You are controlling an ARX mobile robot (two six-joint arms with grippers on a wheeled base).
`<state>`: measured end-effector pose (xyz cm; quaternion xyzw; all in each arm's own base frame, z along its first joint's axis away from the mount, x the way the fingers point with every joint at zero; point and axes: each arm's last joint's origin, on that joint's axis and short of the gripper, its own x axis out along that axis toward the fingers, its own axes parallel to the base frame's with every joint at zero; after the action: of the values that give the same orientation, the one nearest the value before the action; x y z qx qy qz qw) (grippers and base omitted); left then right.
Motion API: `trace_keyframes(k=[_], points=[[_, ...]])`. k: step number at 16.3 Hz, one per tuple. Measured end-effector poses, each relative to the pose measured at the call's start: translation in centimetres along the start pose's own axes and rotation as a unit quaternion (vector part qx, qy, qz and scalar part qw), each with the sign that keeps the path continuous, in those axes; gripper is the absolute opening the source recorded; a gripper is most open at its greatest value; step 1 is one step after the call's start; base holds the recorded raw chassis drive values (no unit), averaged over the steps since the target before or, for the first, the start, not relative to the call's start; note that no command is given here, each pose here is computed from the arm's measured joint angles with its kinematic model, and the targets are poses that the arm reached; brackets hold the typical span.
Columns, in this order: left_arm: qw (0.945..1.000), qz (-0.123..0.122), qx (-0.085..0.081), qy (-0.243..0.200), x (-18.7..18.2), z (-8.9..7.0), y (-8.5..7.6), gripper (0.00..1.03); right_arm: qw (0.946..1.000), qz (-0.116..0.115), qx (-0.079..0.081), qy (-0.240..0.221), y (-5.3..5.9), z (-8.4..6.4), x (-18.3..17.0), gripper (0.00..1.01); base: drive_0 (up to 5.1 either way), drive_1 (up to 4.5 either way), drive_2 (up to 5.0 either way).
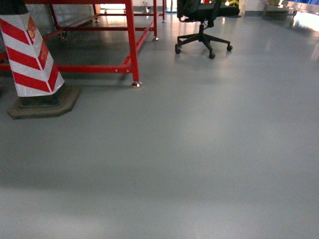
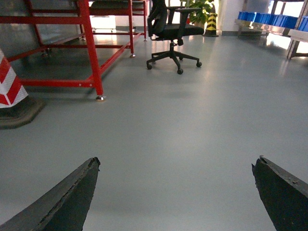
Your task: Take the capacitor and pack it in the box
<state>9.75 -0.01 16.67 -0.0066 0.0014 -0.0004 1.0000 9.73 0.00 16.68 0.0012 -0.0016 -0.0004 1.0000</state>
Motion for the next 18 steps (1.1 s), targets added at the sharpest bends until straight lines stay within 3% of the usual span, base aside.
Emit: trace_keyframes(k=[18], points=[[1.0000,0.000,0.000,0.001,0.00,-0.01,0.00,0.44,1.0000,0.001,0.000,0.001,0.00,-0.02,0.00,0.98,-5.0,2.42,2.4]])
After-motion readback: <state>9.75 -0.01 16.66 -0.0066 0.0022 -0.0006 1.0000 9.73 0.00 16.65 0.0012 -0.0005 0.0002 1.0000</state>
